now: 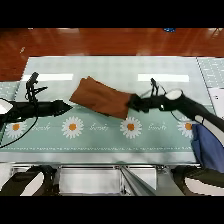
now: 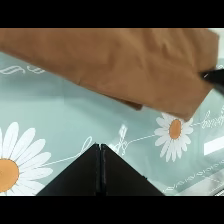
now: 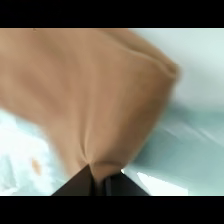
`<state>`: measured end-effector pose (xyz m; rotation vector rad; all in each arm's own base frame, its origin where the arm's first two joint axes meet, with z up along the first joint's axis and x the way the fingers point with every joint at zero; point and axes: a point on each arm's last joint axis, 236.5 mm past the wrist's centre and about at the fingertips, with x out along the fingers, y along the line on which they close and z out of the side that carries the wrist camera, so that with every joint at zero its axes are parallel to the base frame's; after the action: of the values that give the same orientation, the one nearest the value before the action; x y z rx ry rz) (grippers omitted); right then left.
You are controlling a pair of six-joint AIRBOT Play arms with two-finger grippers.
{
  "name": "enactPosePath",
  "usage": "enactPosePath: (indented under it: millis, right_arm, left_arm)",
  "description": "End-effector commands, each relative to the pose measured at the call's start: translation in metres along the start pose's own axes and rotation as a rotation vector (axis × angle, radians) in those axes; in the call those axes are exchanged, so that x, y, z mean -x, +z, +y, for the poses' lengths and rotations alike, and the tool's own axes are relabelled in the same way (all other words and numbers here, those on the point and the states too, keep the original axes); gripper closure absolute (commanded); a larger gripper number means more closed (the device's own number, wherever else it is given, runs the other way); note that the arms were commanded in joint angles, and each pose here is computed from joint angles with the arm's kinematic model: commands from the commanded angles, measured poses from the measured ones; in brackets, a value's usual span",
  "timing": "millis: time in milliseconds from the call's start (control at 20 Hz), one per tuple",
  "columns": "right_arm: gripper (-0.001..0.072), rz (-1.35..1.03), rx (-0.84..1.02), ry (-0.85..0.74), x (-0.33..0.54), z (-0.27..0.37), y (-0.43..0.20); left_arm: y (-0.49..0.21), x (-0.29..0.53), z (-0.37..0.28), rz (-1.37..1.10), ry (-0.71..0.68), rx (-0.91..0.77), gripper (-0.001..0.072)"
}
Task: Fold the shirts.
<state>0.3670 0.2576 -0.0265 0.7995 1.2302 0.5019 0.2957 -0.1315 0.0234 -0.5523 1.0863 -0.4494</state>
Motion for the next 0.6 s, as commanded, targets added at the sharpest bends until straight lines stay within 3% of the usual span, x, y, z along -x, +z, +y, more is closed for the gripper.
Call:
enactPosePath:
  millis: [0, 250, 550]
  right_arm:
    - [0.069, -0.025, 0.207, 0.004, 0.027, 0.064, 0.038]
    - [0.069, -0.143, 0.408, -0.033, 0.111, 0.143, 0.094]
    - [0.069, -0.354, 0.315, -0.097, 0.243, 0.139, 0.149]
  left_arm:
    - [0.002, 0.0, 0.001, -0.007, 0.003, 0.0, 0.0688]
    - [-0.004, 0.0, -0.001, 0.018, -0.005, 0.0, 0.0688]
    - [-0.004, 0.0, -0.001, 0.017, -0.005, 0.0, 0.0688]
